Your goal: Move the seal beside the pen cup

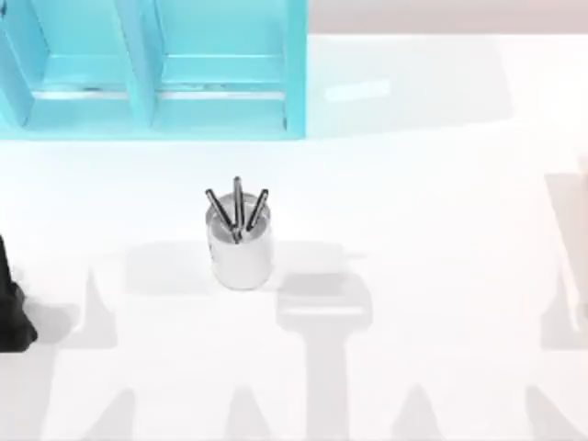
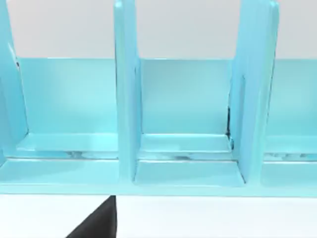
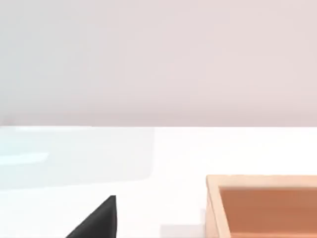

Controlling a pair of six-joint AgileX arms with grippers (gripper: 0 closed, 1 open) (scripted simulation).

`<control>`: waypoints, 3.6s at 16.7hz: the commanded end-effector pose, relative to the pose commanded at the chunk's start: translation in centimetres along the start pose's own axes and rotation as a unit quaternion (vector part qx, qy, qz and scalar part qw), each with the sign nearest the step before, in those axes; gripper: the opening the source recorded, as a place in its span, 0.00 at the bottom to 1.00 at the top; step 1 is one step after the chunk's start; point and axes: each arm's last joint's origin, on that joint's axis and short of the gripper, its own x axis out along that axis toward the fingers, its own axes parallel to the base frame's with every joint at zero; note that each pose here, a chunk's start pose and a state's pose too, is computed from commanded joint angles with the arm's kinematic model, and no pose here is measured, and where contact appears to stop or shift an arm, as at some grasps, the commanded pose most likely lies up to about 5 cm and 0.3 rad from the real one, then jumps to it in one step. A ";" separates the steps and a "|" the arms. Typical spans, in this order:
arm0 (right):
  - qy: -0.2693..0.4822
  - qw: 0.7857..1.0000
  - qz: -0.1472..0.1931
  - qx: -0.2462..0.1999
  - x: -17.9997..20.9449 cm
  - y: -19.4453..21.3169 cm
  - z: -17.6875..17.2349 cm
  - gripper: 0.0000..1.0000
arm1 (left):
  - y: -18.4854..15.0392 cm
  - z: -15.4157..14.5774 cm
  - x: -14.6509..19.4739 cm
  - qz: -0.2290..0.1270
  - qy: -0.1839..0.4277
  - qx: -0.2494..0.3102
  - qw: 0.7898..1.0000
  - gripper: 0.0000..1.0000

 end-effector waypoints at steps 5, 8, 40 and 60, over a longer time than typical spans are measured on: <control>0.000 1.000 0.000 0.000 0.0 0.0 0.0 1.00 | 0.1 1.0 0.0 0.003 0.032 0.003 0.999 1.00; 0.000 1.000 0.000 0.000 0.0 0.0 0.0 1.00 | 0.2 3.3 0.5 0.008 0.107 0.010 0.994 1.00; 0.000 1.000 0.000 0.000 0.0 0.0 0.0 1.00 | 4.1 2.1 20.1 -0.007 0.703 0.008 0.711 1.00; 0.000 1.000 0.000 0.000 0.0 0.0 0.0 1.00 | 4.1 -1.1 19.7 -0.007 0.707 0.007 0.707 0.10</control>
